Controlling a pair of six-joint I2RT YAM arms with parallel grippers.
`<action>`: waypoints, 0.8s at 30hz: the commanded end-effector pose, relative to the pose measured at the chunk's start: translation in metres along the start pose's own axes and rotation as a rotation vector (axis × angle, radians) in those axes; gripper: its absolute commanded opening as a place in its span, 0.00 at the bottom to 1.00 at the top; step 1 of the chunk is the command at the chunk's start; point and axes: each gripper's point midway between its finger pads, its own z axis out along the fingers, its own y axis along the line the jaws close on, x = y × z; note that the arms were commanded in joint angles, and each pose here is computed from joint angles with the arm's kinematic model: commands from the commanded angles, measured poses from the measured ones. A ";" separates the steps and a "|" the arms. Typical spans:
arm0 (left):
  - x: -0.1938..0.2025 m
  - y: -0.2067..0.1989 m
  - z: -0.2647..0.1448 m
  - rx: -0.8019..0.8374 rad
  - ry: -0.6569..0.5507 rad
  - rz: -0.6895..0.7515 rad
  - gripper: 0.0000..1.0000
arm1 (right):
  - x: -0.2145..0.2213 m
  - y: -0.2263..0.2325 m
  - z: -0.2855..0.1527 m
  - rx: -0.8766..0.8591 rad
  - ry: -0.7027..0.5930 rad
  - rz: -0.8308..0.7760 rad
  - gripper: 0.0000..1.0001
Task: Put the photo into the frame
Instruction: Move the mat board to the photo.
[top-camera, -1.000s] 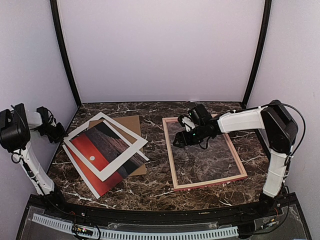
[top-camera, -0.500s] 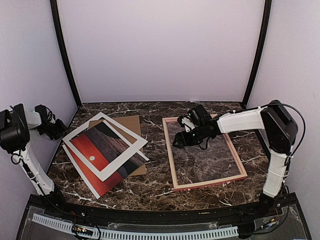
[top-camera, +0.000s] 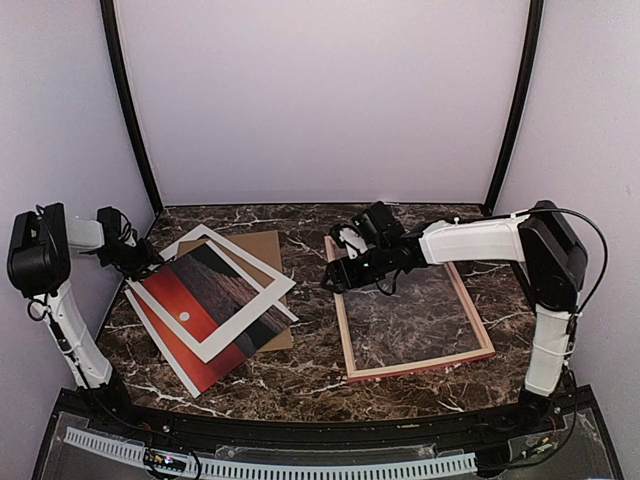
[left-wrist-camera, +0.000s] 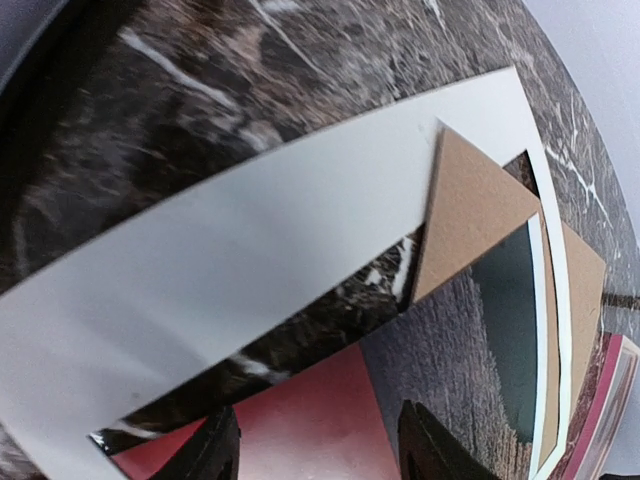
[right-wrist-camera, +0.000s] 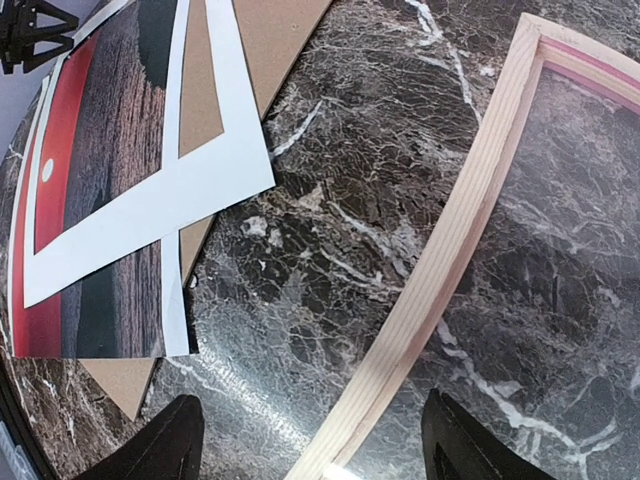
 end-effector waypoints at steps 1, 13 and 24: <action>0.018 -0.025 0.014 0.017 0.052 0.005 0.56 | -0.001 0.006 0.008 0.018 0.008 -0.008 0.76; 0.092 -0.101 0.040 0.072 0.190 0.219 0.54 | 0.006 0.004 0.009 0.040 0.024 0.003 0.76; 0.157 -0.120 0.048 0.002 0.290 0.451 0.53 | -0.002 0.008 0.018 0.040 0.029 -0.008 0.76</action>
